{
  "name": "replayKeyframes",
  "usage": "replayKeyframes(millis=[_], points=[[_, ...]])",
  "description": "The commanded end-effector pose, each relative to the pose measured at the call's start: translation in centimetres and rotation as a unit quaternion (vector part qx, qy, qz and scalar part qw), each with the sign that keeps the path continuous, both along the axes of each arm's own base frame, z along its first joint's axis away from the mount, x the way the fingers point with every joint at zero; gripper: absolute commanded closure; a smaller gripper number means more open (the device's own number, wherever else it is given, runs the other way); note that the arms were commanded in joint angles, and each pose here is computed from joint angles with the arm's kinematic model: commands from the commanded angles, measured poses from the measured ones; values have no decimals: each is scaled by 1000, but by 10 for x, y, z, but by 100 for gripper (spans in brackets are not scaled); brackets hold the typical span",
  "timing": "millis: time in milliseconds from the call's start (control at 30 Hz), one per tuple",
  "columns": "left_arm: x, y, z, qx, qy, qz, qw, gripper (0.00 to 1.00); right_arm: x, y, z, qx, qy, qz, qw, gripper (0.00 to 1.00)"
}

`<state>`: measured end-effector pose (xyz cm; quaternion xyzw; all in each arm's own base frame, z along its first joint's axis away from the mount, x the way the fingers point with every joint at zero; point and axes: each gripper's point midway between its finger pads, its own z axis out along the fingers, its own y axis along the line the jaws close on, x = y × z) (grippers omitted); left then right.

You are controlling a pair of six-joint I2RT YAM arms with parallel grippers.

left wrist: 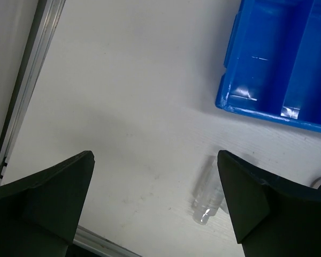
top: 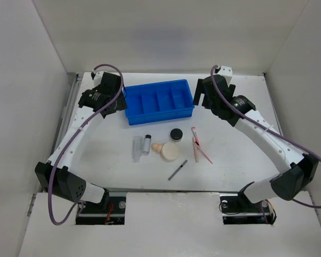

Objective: Organize the makeup

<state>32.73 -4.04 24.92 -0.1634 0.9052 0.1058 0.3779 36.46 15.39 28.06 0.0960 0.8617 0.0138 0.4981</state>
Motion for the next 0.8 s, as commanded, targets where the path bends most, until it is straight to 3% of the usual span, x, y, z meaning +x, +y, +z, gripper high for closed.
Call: replayKeyframes(millis=[0, 133, 300, 433, 633, 733, 767], points=[[-3, -2, 21, -17, -31, -1, 999, 1, -1, -4, 6, -9, -12, -11, 1000, 0], [-9, -4, 22, -34, -42, -6, 999, 1, -5, -7, 0, -11, 2, -16, 1000, 0], [-19, -25, 22, -37, -48, -66, 996, 1, -7, -9, -3, -7, 16, -33, 999, 0], [-38, -59, 10, -43, -16, -138, 989, 1, -16, -18, -2, -13, 19, -44, 999, 0], [-90, -104, -42, -66, 47, -209, 975, 1, -26, -11, -3, 34, 11, -27, 999, 0], [-105, -115, -78, -91, 77, -211, 970, 14, -26, -4, -8, 35, 23, -10, 999, 0], [-105, -115, -86, -98, 80, -199, 972, 14, -24, -3, -12, 32, 28, -10, 999, 0]])
